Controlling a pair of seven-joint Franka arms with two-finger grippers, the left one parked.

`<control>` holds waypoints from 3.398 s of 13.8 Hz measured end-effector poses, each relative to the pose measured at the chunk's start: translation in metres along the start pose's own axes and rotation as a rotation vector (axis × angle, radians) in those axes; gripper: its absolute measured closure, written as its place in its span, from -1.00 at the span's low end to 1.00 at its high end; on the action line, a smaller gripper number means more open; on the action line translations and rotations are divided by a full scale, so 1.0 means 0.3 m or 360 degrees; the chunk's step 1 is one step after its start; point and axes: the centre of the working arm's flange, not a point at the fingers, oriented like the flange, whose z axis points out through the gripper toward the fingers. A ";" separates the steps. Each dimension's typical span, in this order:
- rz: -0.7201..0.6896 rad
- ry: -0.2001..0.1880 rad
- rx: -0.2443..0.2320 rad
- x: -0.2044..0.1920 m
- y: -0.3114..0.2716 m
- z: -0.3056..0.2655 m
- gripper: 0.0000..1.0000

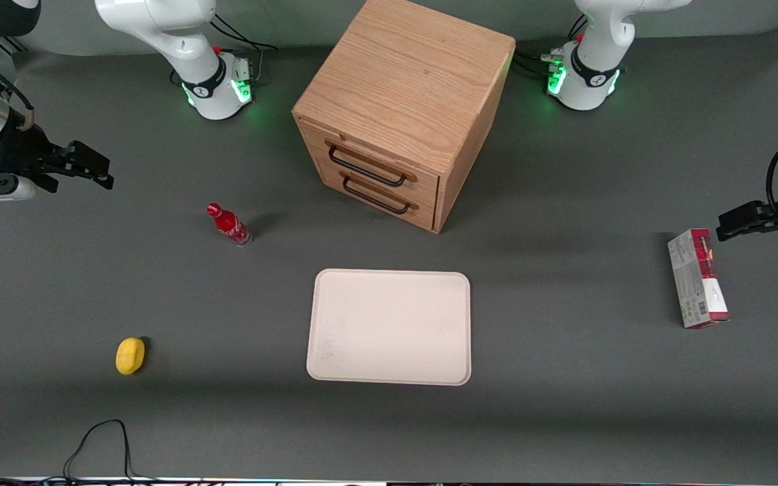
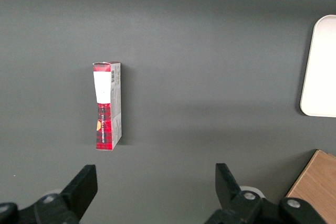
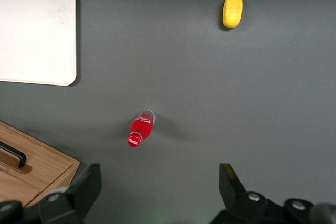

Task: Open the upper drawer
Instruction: 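Move the right gripper toward the upper drawer's black handle, then hook the right gripper onto the upper drawer's black handle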

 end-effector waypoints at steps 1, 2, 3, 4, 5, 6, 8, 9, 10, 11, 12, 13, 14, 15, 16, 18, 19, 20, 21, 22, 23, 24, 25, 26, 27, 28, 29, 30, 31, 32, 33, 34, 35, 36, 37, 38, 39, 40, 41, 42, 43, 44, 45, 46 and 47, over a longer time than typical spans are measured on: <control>0.0001 0.0001 0.0000 0.000 0.000 -0.001 -1.00; -0.0002 0.0002 0.0000 0.000 -0.004 -0.002 -1.00; -0.0016 0.0004 -0.0001 0.000 -0.019 -0.003 -1.00; -0.0043 0.0007 -0.0004 0.001 -0.051 -0.006 -1.00; -0.0084 0.0011 -0.0007 0.005 -0.101 -0.008 -1.00; -0.0144 0.0013 -0.0010 0.011 -0.170 -0.008 -1.00; -0.0310 0.0002 -0.0011 0.018 -0.363 0.014 -1.00; -0.0407 -0.0010 -0.0007 0.014 -0.474 0.033 -1.00; -0.0505 -0.0023 0.0003 0.005 -0.585 0.051 -1.00; -0.0601 -0.0035 0.0018 -0.010 -0.693 0.069 -1.00; -0.0690 -0.0046 0.0035 -0.030 -0.789 0.082 -1.00; -0.0767 -0.0057 0.0052 -0.054 -0.870 0.093 -1.00; -0.0844 -0.0067 0.0071 -0.084 -0.948 0.101 -1.00; -0.0923 -0.0079 0.0090 -0.116 -1.021 0.109 -1.00; -0.1013 -0.0095 0.0114 -0.151 -1.095 0.120 -1.00; -0.1217 -0.0142 0.0168 -0.194 -1.198 0.160 -1.00; -0.1304 -0.0170 0.0195 -0.198 -1.228 0.187 -1.00; -0.1371 -0.0196 0.0220 -0.194 -1.247 0.215 -1.00; -0.1423 -0.0222 0.0242 -0.188 -1.259 0.243 -1.00; -0.1460 -0.0248 0.0264 -0.180 -1.270 0.271 -1.00; -0.1483 -0.0271 0.0283 -0.171 -1.278 0.299 -1.00; -0.1502 -0.0289 0.0304 -0.164 -1.288 0.326 -1.00; -0.1516 -0.0300 0.0328 -0.161 -1.303 0.351 -1.00; -0.1528 -0.0301 0.0355 -0.159 -1.323 0.374 -1.00; -0.1537 -0.0297 0.0378 -0.157 -1.340 0.394 -1.00; -0.1539 -0.0294 0.0393 -0.153 -1.350 0.412 -1.00; -0.1545 -0.0296 0.0399 -0.151 -1.355 0.430 -1.00; -0.1560 -0.0299 0.0394 -0.150 -1.358 0.448 -1.00; -0.1583 -0.0302 0.0373 -0.149 -1.359 0.467 -1.00; -0.1608 -0.0306 0.0347 -0.146 -1.357 0.489 -1.00; -0.1627 -0.0312 0.0340 -0.141 -1.356 0.507 -1.00; -0.1642 -0.0312 0.0318 -0.133 -1.352 0.523 -1.00; -0.1655 -0.0318 0.0290 -0.126 -1.348 0.547 -1.00; -0.1665 -0.0325 0.0277 -0.118 -1.346 0.575 -1.00; -0.1673 -0.0328 0.0277 -0.109 -1.346 0.598 -1.00; -0.1679 -0.0329 0.0283 -0.100 -1.348 0.617 -1.00; -0.1683 -0.0332 0.0289 -0.095 -1.349 0.632 -1.00; -0.1689 -0.0335 0.0281 -0.089 -1.349 0.648 -1.00; -0.1693 -0.0336 0.0272 -0.086 -1.348 0.662 -1.00; -0.1698 -0.0337 0.0266 -0.083 -1.348 0.674 -1.00; -0.1704 -0.0334 0.0259 -0.082 -1.350 0.686 -1.00; -0.1714 -0.0332 0.0240 -0.079 -1.350 0.700 -1.00; -0.1724 -0.0334 0.0224 -0.078 -1.351 0.713 -1.00; -0.1737 -0.0331 0.0199 -0.073 -1.350 0.726 -1.00; -0.1762 -0.0323 0.0173 -0.066 -1.347 0.739 -1.00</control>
